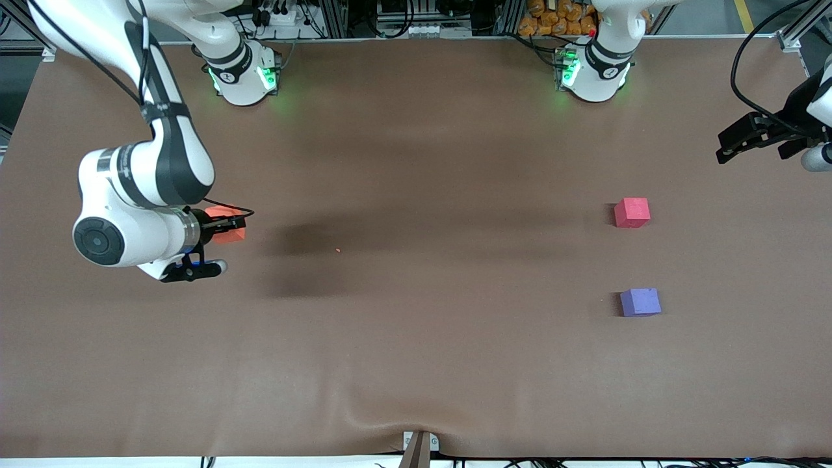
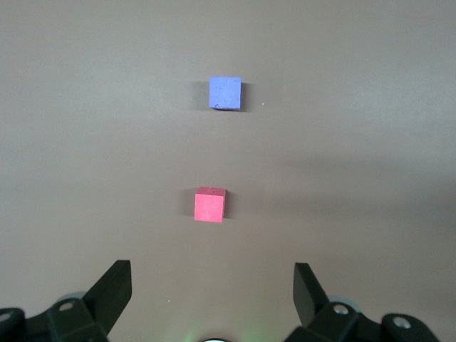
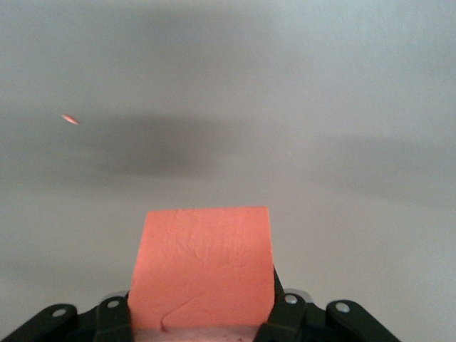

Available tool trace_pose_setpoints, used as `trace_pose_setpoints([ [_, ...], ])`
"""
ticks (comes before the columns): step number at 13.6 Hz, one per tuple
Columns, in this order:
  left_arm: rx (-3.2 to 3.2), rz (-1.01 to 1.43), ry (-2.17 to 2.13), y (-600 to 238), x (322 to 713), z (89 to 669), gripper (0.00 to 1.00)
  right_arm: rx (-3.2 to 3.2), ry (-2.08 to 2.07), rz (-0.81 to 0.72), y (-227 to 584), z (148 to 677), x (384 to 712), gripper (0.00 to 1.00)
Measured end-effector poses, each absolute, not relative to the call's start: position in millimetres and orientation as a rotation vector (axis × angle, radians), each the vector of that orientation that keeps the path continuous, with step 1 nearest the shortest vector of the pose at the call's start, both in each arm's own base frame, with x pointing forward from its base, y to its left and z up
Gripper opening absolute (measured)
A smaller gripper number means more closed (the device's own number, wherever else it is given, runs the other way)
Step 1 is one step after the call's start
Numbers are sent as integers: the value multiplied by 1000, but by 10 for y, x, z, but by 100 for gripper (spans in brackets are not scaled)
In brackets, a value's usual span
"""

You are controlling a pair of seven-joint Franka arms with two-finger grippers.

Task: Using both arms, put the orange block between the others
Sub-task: 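Carry the orange cube with the right gripper to the table middle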

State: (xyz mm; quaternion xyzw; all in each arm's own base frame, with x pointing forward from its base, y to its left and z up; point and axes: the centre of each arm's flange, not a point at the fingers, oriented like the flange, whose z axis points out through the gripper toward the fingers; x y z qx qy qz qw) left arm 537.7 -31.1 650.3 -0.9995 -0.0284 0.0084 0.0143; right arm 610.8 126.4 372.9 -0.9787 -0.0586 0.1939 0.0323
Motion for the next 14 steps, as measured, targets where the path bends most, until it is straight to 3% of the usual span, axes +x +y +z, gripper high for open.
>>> trace_pose_setpoints([
  [3,-3112,27,-88,-311,5378,6501,100,-2955,-169,574,1887,3635,6234,59],
  [7,-3112,29,-88,-310,5381,6495,100,-2888,-82,506,2734,3028,6424,59],
  [14,-3112,33,-88,-309,5389,6480,100,-2830,-82,283,4158,2612,6065,59],
])
